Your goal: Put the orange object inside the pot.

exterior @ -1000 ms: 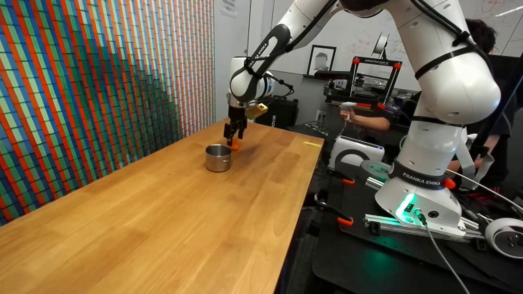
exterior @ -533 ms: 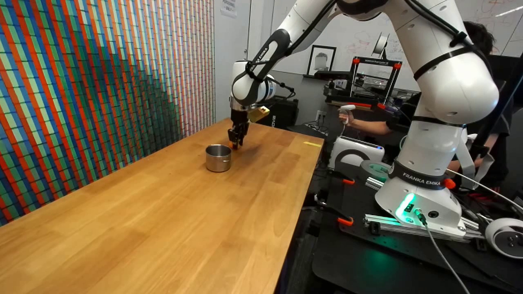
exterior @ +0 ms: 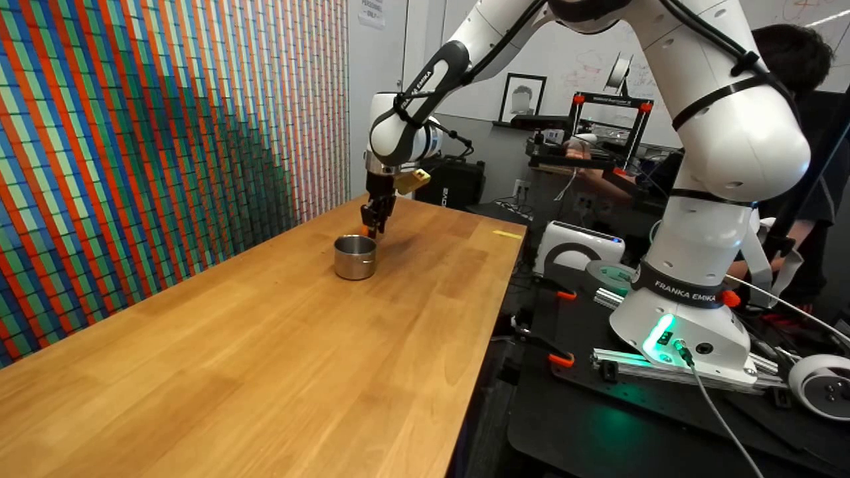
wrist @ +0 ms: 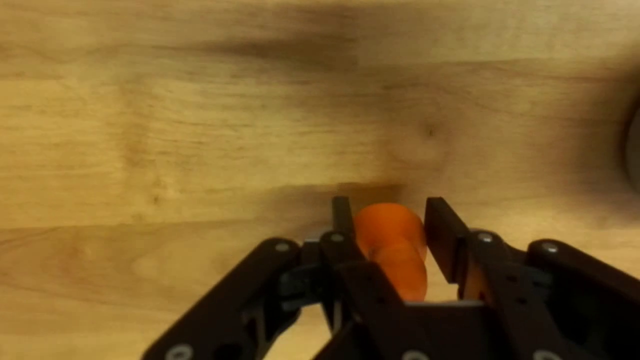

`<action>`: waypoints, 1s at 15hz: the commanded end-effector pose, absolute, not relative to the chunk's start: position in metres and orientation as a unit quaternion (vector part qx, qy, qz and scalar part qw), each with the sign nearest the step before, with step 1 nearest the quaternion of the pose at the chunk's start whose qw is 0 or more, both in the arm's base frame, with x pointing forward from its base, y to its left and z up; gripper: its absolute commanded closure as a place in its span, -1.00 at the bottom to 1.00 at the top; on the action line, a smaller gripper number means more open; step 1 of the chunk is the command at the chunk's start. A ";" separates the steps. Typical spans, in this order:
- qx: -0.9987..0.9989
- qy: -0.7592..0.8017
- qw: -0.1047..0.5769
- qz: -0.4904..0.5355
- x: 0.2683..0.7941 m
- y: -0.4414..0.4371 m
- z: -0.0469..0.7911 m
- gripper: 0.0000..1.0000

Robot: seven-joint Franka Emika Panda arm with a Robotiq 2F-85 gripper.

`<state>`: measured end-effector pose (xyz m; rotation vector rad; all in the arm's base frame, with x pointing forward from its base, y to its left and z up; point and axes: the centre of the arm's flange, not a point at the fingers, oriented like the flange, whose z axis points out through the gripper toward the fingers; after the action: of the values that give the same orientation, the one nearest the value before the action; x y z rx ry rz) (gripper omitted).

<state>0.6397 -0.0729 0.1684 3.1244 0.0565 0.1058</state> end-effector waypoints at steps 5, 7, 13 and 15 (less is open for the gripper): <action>0.998 0.033 -0.033 0.041 0.662 -0.047 0.268 0.63; 0.998 0.031 -0.049 0.021 0.652 -0.037 0.279 0.63; 0.995 0.037 -0.089 -0.024 0.627 -0.003 0.289 0.63; 0.994 0.038 -0.098 -0.040 0.618 0.008 0.282 0.63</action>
<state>0.6385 -0.0036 0.2781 3.2948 0.1075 -0.0753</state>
